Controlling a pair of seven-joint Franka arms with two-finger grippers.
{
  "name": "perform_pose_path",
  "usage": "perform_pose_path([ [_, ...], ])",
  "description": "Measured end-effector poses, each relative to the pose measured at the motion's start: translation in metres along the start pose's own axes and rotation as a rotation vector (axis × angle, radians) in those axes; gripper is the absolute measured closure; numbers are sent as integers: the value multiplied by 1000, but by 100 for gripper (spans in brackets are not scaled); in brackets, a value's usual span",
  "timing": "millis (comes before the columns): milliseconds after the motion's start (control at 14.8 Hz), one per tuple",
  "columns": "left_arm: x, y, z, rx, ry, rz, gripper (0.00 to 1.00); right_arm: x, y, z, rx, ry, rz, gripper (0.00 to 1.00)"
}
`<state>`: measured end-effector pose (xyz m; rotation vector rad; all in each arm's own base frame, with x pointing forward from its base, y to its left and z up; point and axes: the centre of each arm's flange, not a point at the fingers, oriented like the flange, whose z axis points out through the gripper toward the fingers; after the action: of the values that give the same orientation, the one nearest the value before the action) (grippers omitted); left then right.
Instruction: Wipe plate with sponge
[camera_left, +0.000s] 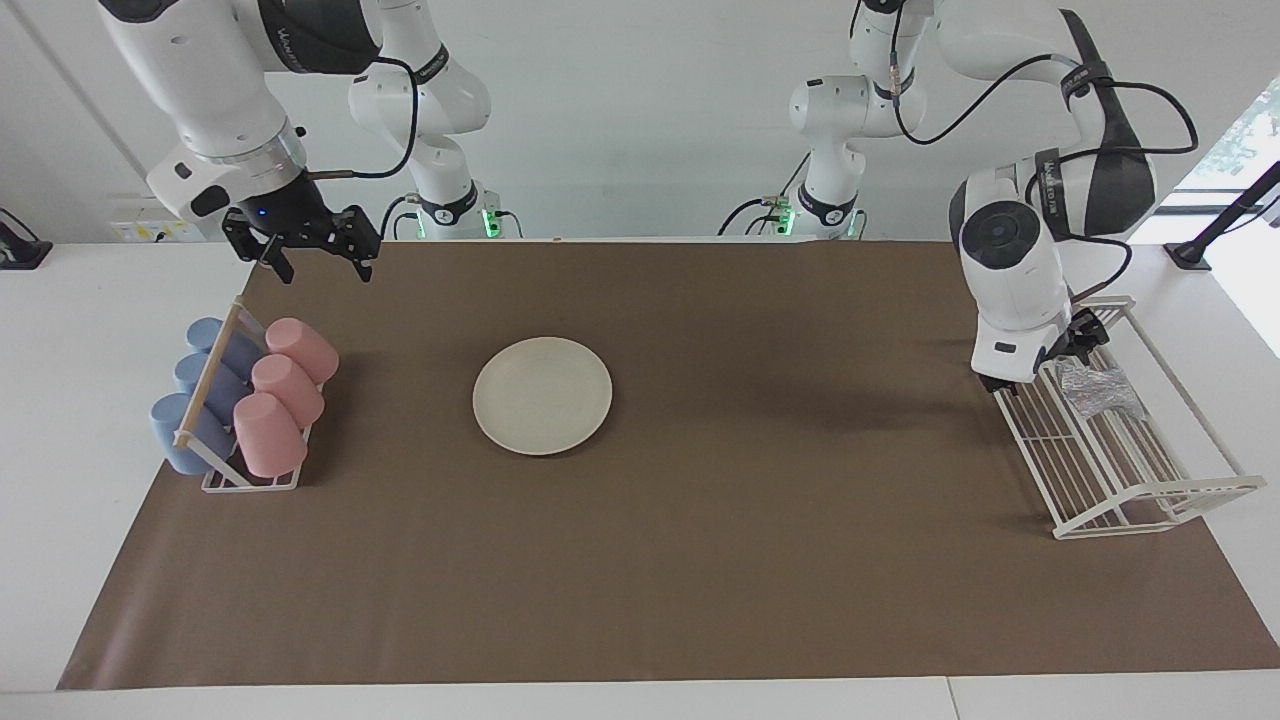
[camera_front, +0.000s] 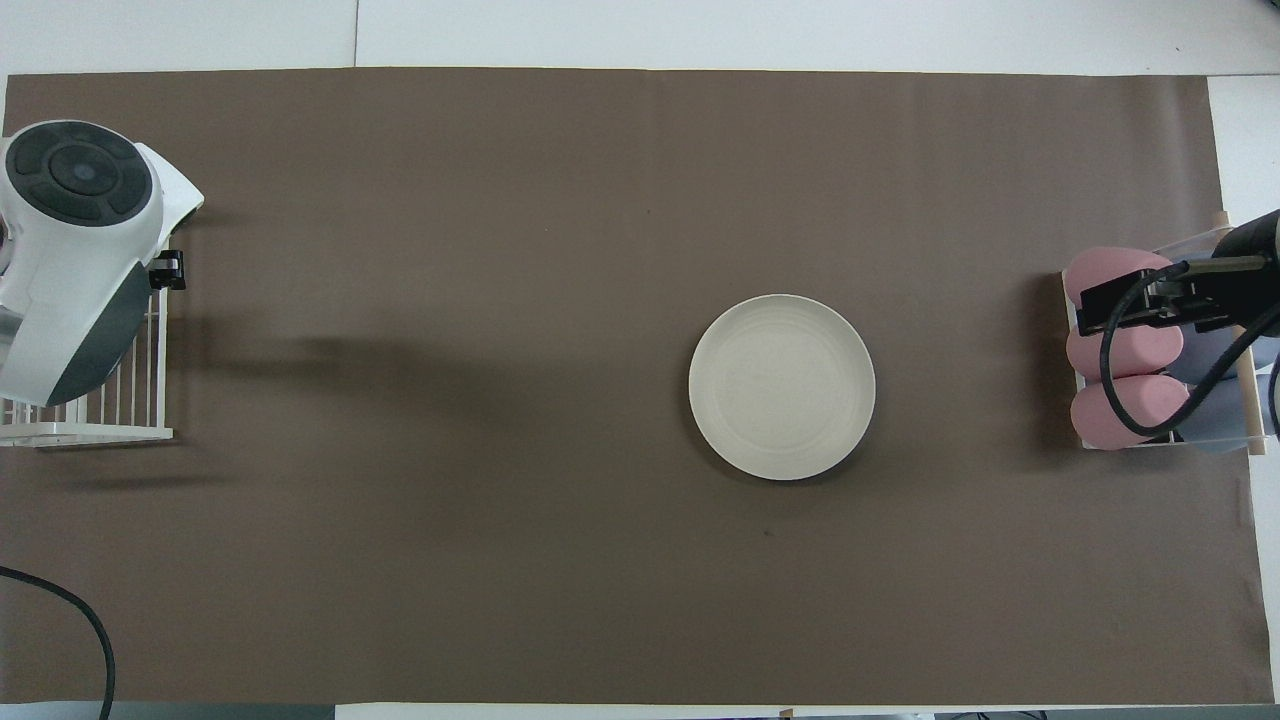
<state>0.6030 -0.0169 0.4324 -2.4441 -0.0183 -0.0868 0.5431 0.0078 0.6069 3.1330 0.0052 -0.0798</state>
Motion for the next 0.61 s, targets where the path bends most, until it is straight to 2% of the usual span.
perform_pose_path([
  [202,-3,5,13,45,5,35,0,0,-5,0,-1,-1,21,0],
  [607,-2,-3,18,58,2,29,0,-2,-40,-8,0,17,247,0],
])
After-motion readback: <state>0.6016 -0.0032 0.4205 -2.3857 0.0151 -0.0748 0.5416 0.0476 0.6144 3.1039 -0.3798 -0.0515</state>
